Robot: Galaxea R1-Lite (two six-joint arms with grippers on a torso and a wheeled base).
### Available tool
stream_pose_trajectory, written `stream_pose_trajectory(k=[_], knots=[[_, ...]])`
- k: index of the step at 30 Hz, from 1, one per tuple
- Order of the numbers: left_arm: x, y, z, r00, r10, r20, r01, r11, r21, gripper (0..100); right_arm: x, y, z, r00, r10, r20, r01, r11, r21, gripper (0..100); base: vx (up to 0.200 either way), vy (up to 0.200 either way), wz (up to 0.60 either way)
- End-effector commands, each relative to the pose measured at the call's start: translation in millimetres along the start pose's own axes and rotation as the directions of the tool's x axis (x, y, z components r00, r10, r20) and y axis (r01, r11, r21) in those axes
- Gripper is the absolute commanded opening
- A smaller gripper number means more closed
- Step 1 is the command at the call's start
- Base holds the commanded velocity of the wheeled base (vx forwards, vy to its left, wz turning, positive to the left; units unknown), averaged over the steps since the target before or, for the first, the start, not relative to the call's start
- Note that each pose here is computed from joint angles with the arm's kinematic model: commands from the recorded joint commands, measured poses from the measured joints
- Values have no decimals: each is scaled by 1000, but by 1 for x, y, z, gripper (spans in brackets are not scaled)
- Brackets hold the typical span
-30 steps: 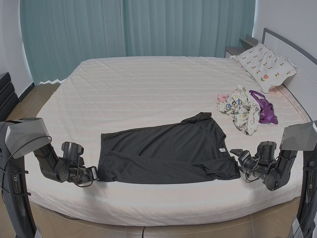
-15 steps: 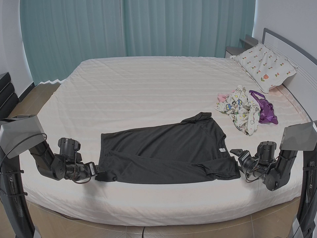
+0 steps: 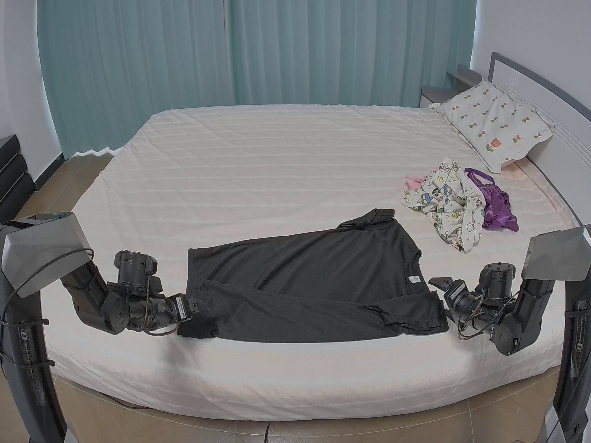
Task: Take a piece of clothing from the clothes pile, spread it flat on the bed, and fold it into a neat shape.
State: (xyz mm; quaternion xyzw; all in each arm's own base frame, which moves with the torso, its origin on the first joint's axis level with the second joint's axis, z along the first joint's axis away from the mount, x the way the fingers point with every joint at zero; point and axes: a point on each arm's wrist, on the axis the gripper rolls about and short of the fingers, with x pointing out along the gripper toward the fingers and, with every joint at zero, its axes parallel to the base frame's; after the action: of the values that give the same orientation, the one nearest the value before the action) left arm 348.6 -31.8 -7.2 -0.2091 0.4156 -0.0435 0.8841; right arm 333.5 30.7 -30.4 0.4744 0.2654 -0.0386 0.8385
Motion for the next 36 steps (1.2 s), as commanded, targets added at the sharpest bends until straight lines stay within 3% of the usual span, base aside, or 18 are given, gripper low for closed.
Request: stream_pose_trajectory(k=[1, 3, 4, 23, 36], knots=[[10, 2, -4, 1000, 7, -18, -7, 1000, 1, 100, 0, 0, 0, 1000, 0, -1, 0, 1000, 0, 100, 0, 0, 0], [17, 6, -9, 999, 18, -35, -18, 1000, 0, 100, 0, 0, 0, 1000, 0, -1, 0, 1000, 0, 100, 0, 0, 0], [18, 7, -10, 999, 20, -39, -20, 1000, 0, 0, 0, 0, 0, 1000, 0, 1, 0, 1000, 1, 100, 0, 0, 0], [-1, 16, -24, 993, 101, -64, -102, 995, -10, 0, 0, 0, 0, 1000, 0, -1, 0, 1000, 0, 100, 0, 0, 0], [-8, 14, -24, 994, 93, -56, -94, 995, -18, 0, 0, 0, 0, 1000, 0, -1, 0, 1000, 0, 100, 0, 0, 0]])
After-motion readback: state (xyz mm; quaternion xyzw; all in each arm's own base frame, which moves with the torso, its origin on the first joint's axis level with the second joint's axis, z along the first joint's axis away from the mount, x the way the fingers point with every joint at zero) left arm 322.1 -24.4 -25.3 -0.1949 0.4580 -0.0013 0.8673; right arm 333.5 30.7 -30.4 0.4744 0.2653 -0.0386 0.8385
